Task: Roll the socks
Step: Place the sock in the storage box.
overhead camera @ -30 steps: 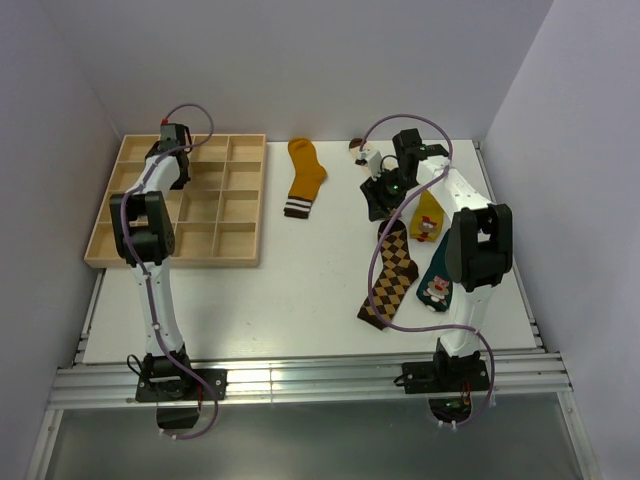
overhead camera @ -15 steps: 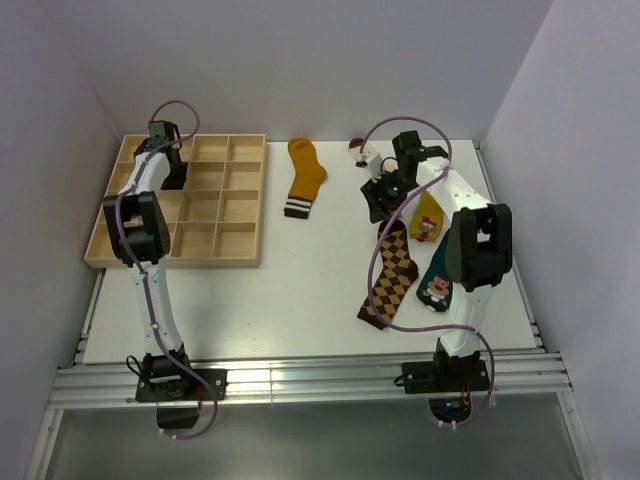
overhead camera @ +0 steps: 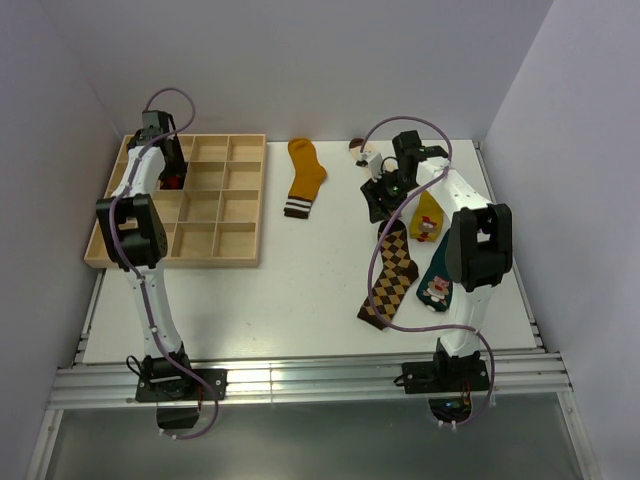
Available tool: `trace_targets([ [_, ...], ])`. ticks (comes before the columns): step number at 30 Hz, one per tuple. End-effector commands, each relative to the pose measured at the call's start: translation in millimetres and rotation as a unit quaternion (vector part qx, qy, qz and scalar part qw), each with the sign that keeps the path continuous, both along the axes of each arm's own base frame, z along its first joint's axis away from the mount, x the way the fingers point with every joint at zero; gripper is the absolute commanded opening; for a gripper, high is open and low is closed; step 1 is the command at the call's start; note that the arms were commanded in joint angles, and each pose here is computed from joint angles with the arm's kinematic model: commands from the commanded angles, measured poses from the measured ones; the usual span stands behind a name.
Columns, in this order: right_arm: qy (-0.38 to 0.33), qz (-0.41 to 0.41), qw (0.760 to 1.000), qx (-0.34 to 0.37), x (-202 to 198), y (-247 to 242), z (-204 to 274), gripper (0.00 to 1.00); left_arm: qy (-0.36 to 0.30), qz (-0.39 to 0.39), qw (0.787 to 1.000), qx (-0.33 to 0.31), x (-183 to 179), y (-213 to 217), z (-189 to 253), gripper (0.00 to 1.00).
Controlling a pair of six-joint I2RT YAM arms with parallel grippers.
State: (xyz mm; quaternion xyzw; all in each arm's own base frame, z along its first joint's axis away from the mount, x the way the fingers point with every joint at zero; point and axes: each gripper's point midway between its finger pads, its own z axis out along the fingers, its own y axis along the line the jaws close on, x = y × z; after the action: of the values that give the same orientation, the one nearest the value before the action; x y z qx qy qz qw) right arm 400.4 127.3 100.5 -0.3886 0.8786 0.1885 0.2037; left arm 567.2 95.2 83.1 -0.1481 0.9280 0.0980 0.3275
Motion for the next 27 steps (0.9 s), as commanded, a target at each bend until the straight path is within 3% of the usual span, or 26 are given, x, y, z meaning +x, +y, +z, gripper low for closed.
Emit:
trace_targets([
  [1,-0.035,-0.01,0.999,0.006,14.1,0.2,20.3,0.6,-0.067,-0.002,0.998,-0.004,5.4,-4.8,66.4,0.56],
  [8,-0.041,-0.018,0.999,-0.012,4.2,-8.9,26.3,0.62,-0.099,0.015,0.995,-0.004,4.9,-2.9,95.0,0.57],
  [12,-0.044,-0.032,0.996,-0.073,-20.7,-38.0,9.7,0.63,-0.159,0.022,0.987,-0.032,-5.4,-15.1,146.8,0.56],
  [18,-0.016,-0.004,0.992,-0.127,-80.8,-77.3,-18.9,0.64,-0.215,-0.016,0.975,-0.047,-29.2,-68.2,204.1,0.58],
  [20,-0.02,0.007,0.99,-0.138,-93.9,-83.1,-25.2,0.66,-0.21,-0.038,0.975,-0.059,-38.2,-96.1,202.2,0.58],
  [27,-0.06,0.044,0.987,-0.141,-101.6,-74.3,-26.5,0.74,-0.269,-0.104,0.948,-0.136,-83.1,-163.4,224.1,0.59],
])
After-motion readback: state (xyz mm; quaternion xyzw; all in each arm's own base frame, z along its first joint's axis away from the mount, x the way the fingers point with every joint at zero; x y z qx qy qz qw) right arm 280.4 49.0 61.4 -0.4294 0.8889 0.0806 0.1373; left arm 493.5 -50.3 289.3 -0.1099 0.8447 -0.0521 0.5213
